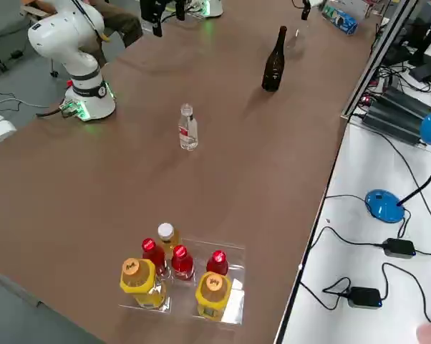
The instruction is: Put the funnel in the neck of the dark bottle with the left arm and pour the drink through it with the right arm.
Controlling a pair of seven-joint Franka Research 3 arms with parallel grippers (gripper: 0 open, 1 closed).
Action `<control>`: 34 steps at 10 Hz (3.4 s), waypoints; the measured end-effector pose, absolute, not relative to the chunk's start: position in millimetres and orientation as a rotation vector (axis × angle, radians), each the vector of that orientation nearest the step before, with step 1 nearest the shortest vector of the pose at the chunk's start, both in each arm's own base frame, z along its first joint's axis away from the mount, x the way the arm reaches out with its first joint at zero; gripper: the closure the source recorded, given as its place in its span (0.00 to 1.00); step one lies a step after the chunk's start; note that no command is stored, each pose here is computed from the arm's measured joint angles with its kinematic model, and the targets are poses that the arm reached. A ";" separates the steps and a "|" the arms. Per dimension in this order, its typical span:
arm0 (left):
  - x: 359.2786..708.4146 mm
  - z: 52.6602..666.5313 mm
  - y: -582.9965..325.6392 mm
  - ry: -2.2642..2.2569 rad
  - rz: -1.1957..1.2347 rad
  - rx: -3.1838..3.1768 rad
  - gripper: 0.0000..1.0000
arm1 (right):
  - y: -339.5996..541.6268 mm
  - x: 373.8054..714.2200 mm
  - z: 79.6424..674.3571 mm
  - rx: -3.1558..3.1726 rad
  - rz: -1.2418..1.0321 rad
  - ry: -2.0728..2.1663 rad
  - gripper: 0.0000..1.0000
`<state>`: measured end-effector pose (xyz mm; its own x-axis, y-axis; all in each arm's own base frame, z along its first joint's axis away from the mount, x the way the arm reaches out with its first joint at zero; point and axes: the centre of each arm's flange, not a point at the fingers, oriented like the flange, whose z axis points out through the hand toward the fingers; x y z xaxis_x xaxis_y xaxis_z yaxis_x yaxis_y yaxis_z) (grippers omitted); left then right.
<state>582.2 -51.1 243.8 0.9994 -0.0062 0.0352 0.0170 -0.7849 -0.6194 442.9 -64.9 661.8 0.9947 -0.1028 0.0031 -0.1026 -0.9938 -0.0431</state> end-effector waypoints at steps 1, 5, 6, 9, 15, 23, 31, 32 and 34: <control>577.8 231.1 -50.2 -0.012 -0.040 -2.456 0.07 | -69.1 442.1 661.7 -3.091 -0.007 0.170 0.00; 571.1 217.9 -49.2 -0.013 -0.018 -2.449 0.49 | -73.2 441.4 661.7 -3.089 -0.009 0.123 0.00; 570.7 217.5 -49.2 -0.012 -0.016 -2.449 0.65 | -76.1 441.0 661.7 -3.089 -0.012 0.081 0.00; 570.4 218.6 -47.9 -0.007 -0.017 -2.439 0.93 | -99.2 440.7 656.8 -3.023 -0.075 -0.092 0.00; 585.5 407.3 -100.6 -0.072 -0.220 -2.757 0.93 | -199.4 412.5 590.4 -2.679 -0.271 -0.590 0.00; 538.5 583.3 -301.7 -0.212 -0.608 -3.161 0.93 | -234.5 457.4 400.3 -2.106 -0.586 -1.257 0.00; 527.1 548.6 -422.2 -0.251 -0.437 -3.408 0.93 | -225.1 454.5 181.0 -1.621 -0.994 -1.404 0.00; 529.6 546.9 -422.1 -0.255 -0.435 -3.412 0.93 | -221.2 451.5 167.7 -1.584 -1.027 -1.405 0.00; 532.0 544.1 -421.6 -0.260 -0.427 -3.414 0.93 | -215.4 447.2 145.5 -1.562 -1.037 -1.369 0.00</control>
